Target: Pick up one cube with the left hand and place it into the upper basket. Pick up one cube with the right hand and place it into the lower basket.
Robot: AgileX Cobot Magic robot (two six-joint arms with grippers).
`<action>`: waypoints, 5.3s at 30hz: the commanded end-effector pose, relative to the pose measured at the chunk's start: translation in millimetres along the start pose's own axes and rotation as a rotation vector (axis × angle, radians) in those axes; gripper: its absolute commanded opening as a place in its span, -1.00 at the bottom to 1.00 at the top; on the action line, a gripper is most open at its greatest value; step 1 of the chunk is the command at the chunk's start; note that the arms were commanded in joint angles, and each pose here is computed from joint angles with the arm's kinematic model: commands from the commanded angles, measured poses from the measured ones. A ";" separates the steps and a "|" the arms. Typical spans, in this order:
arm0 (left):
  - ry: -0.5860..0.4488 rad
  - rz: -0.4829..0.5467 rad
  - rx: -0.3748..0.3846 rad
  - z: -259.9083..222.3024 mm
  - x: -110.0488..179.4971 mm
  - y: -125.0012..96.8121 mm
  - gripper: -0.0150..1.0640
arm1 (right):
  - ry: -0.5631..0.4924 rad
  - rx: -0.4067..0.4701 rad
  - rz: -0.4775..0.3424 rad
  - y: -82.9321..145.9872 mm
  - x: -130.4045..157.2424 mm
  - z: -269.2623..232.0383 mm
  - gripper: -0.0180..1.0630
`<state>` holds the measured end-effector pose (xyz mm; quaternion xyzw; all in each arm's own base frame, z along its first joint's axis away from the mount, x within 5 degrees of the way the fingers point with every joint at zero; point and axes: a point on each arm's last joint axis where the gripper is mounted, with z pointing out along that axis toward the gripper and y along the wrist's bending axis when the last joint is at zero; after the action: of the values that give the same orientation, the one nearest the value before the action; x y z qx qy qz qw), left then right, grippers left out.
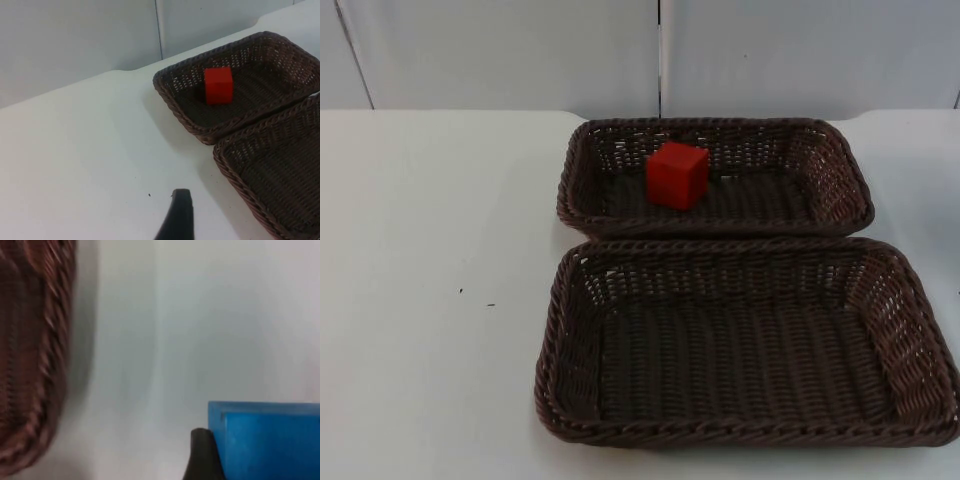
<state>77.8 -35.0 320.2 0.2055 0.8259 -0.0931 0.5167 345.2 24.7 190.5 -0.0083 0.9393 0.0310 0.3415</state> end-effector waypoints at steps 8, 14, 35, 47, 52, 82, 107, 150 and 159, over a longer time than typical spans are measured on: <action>-0.015 -0.005 0.002 -0.4 0.0 -0.3 0.37 | -0.072 -0.009 -0.022 1.8 -17.4 -58.7 -0.97; -0.015 -0.005 0.002 -0.4 0.0 -0.3 0.37 | -0.093 -0.013 -0.027 2.9 -19.9 -83.3 -0.97; -0.014 -0.005 0.002 -0.8 0.2 -0.3 0.37 | -0.049 -0.020 -0.033 5.3 -15.8 -87.8 -0.97; -0.014 -0.005 0.002 -0.8 0.2 -0.3 0.37 | -0.034 -0.130 -0.160 55.0 -8.6 -89.9 -0.97; -0.014 -0.005 0.002 -0.8 0.2 -0.3 0.37 | -0.029 -0.199 -0.238 85.2 -1.4 -93.9 -0.97; -0.014 -0.005 0.002 -0.8 0.2 -0.3 0.37 | 0.038 -0.392 -0.494 171.9 40.1 -101.0 -0.97; -0.014 -0.005 0.002 -0.8 0.2 -0.3 0.37 | 0.185 -0.348 -0.495 189.4 80.2 -2.6 -0.97; -0.008 -0.005 0.002 -0.8 0.7 -0.3 0.37 | 0.220 -0.330 -0.533 190.2 97.7 26.4 0.12; -0.012 -0.005 0.002 -0.8 0.3 -0.3 0.37 | 0.202 -0.335 -0.530 190.5 93.0 20.5 0.12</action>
<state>77.8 -35.0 320.2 0.2055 0.8259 -0.0931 0.5167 279.7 213.8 118.7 -0.3070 0.9203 0.0910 0.2248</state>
